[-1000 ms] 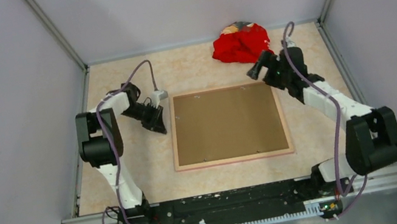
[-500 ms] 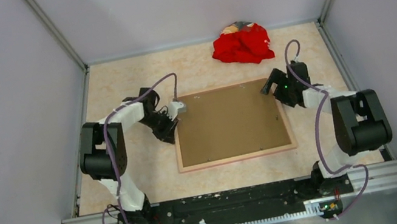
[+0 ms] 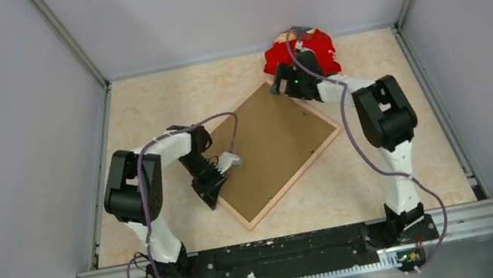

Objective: Put the photo into the frame
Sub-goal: Adjust the photo frame at the center of the board.

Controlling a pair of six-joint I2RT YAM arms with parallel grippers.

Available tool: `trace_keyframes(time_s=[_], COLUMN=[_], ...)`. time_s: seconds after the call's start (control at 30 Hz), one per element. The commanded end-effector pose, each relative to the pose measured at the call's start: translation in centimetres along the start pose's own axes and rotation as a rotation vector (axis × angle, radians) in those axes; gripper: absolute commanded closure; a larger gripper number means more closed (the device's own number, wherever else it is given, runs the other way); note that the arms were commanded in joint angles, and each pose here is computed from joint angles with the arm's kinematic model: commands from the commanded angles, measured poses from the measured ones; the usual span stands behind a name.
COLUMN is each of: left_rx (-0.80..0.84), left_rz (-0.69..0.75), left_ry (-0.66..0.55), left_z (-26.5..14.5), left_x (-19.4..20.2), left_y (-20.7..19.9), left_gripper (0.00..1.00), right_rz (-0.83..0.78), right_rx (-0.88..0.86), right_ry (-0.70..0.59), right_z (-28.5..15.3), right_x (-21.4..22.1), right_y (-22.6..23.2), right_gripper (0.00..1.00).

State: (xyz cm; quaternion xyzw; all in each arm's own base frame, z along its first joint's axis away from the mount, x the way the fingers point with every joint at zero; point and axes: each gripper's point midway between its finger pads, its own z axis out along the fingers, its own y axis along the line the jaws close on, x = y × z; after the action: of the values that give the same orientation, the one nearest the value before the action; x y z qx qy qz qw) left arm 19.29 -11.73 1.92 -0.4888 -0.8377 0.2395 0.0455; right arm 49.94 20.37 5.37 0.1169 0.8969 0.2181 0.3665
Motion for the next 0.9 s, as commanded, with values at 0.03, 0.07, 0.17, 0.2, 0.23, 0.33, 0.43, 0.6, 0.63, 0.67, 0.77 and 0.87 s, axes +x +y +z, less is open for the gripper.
trace_keyframes(time_s=[0.03,0.07,0.17,0.2,0.23,0.33,0.43,0.6,0.63,0.67,0.77,0.87], left_rx=[0.087,0.113,0.166,0.172,0.177,0.176,0.178,0.148,0.128,0.090,-0.106,-0.267], left_rz=[0.157,0.157,0.178,0.190,0.197,0.216,0.222,0.210,0.204,0.188,0.030,-0.142], left_ry=[-0.111,-0.115,-0.127,-0.136,-0.142,-0.176,-0.234,-0.311,-0.319,-0.322,-0.377,-0.432], left_z=[2.6,2.4,1.6,1.1,0.6,-1.3,-4.1,-8.8,-9.5,-10.1,-12.3,-14.5], left_x=[-3.8,-3.9,-4.2,-4.4,-4.6,-5.2,-6.1,-6.7,-6.7,-6.6,-6.8,-6.1], left_y=[-1.2,-1.7,-2.9,-3.1,-3.3,-3.7,-3.6,-1.7,-0.9,0.4,7.5,14.6], left_gripper=[0.63,0.60,0.51,0.49,0.48,0.46,0.45,0.46,0.47,0.48,0.55,0.66], right_rz=[-0.068,-0.073,-0.122,-0.144,-0.163,-0.209,-0.225,-0.192,-0.176,-0.164,-0.120,-0.073], right_rx=[-0.248,-0.260,-0.267,-0.256,-0.241,-0.169,-0.105,-0.113,-0.111,-0.110,-0.114,-0.118], right_ry=[0.282,0.274,0.222,0.205,0.192,0.155,0.127,0.090,0.094,0.096,0.102,0.131], right_z=[-0.1,-0.2,-1.2,-1.7,-2.2,-3.8,-5.8,-10.7,-11.7,-12.6,-15.3,-17.1], right_x=[7.6,7.1,5.1,4.5,4.0,3.0,2.5,3.3,3.7,4.1,5.9,8.6], right_y=[12.4,13.0,13.8,13.8,13.5,12.0,9.9,8.4,8.0,7.5,6.1,4.4], right_gripper=[0.01,0.01,0.01,0.01,0.01,0.01,0.01,0.01,0.01,0.01,0.01,0.01])
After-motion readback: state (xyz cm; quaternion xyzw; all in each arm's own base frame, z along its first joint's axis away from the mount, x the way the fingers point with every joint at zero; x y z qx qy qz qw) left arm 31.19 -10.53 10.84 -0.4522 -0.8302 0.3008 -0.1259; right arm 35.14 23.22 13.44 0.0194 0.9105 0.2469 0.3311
